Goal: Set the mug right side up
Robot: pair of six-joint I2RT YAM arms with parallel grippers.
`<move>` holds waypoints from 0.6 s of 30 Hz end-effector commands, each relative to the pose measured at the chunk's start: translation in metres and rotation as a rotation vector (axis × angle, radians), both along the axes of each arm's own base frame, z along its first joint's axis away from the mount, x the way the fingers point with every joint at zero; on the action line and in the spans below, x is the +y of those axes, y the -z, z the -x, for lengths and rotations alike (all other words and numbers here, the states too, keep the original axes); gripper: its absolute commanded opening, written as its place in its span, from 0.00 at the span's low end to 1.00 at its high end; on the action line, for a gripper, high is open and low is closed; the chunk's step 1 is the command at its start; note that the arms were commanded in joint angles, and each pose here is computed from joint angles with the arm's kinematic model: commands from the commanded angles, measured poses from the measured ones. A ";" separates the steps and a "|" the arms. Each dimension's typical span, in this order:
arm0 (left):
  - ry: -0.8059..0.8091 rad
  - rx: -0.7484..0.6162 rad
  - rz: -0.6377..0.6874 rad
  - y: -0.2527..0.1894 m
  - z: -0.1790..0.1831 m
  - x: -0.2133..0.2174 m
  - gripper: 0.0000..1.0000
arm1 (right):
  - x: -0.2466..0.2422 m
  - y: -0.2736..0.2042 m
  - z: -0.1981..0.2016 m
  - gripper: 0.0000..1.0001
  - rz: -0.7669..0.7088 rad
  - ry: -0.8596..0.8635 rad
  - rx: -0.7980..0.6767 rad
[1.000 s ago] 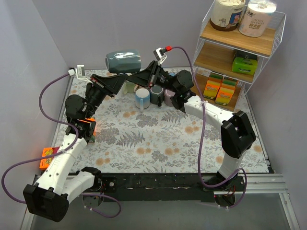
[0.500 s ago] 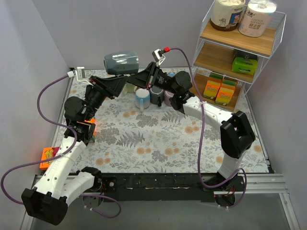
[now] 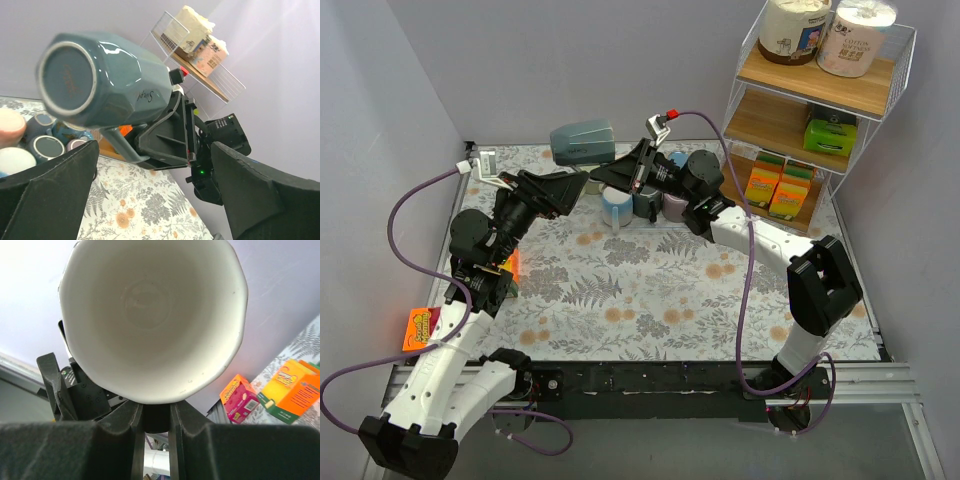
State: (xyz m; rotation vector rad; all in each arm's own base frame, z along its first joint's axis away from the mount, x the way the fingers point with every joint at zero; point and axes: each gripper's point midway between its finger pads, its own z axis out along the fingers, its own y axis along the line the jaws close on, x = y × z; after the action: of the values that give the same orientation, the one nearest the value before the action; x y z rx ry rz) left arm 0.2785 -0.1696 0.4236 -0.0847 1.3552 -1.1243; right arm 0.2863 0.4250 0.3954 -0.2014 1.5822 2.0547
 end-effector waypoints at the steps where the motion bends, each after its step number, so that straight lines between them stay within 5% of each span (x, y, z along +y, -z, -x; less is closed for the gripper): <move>1: -0.116 0.074 -0.027 0.015 0.001 0.020 0.96 | -0.039 -0.049 -0.004 0.01 -0.103 0.111 -0.121; 7: -0.250 0.204 -0.078 0.042 -0.009 0.041 0.98 | -0.069 -0.030 -0.017 0.01 0.017 0.214 -0.154; 13: -0.357 0.347 -0.166 0.067 -0.033 0.054 0.98 | -0.136 0.011 -0.044 0.01 0.394 0.513 -0.223; 18: -0.440 0.452 -0.219 0.093 -0.051 0.063 0.98 | -0.218 0.061 -0.039 0.01 0.741 0.743 -0.135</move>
State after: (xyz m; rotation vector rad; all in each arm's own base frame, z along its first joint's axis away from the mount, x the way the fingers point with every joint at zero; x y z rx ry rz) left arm 0.3242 -0.1226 0.3490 -0.4136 1.6742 -0.7378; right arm 0.3288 0.2758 0.3378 0.0023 1.8738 1.2506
